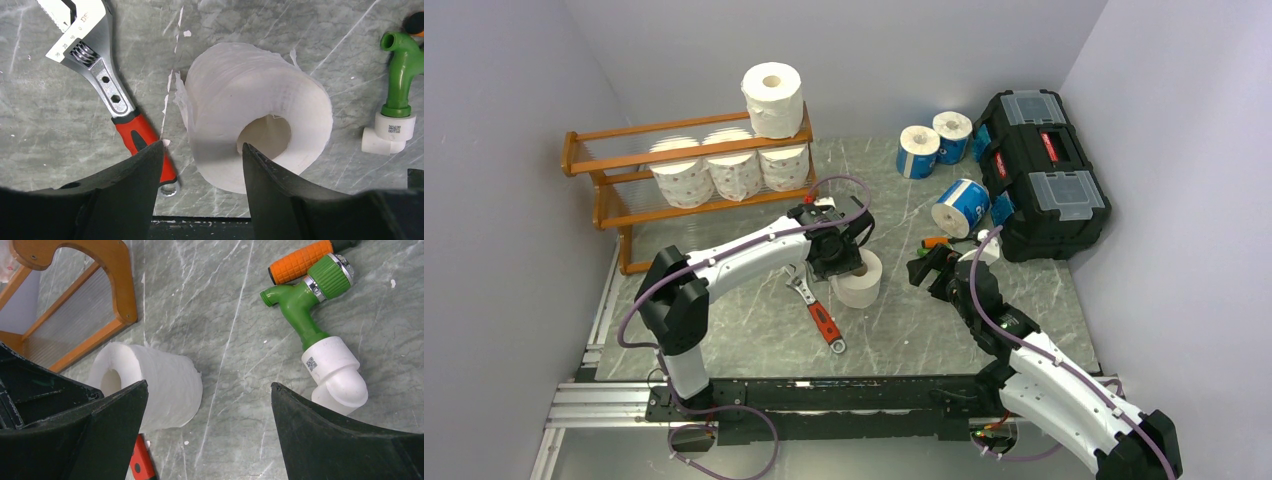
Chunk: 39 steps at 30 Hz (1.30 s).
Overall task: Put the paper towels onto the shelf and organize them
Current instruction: Pick up the paper towel from the center of the board.
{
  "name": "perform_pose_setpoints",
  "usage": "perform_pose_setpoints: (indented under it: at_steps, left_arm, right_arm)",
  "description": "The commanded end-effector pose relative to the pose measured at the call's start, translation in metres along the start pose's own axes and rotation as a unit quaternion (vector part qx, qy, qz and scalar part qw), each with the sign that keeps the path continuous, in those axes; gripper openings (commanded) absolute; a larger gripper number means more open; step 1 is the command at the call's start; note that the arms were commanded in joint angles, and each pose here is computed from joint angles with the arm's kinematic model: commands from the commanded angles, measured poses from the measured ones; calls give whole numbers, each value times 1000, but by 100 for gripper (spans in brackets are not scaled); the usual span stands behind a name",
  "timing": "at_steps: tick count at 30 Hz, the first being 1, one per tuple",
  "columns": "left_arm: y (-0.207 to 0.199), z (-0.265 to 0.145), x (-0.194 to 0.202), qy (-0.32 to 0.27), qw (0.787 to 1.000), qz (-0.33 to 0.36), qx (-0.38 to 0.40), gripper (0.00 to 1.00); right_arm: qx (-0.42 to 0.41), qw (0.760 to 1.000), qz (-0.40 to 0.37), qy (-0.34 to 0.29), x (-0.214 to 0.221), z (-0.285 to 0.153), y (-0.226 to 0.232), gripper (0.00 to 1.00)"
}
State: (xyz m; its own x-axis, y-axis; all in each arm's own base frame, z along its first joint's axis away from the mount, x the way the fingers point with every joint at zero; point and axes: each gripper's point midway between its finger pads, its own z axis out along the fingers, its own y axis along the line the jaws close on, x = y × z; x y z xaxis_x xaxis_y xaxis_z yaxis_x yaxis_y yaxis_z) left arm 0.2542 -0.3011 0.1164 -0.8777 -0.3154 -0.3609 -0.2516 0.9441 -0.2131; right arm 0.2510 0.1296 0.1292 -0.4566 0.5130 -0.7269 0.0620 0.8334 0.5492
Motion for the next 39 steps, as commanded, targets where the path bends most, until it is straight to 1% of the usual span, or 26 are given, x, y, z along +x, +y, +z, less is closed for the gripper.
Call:
perform_pose_setpoints:
  at_steps: [1, 11, 18, 31, 39]
  left_arm:
    - [-14, -12, -10, -16, 1000, 0, 24, 65]
    - [-21, -8, -13, -19, 1000, 7, 24, 63]
    - [-19, 0, -7, -6, 1000, 11, 14, 60]
    - [-15, 2, -5, -6, 1000, 6, 13, 41]
    - [-13, -2, -6, -9, 1000, 1, 16, 32]
  right_arm:
    - [2, 1000, 6, -7, -3, 0, -1, 95]
    - [2, 1000, 5, -3, -1, 1, 0, 95]
    - [3, 1000, 4, -3, -1, 2, 0, 95]
    - [4, 1000, 7, 1, 2, 3, -2, 95]
    - [3, 1000, 7, 2, 2, 3, -2, 95]
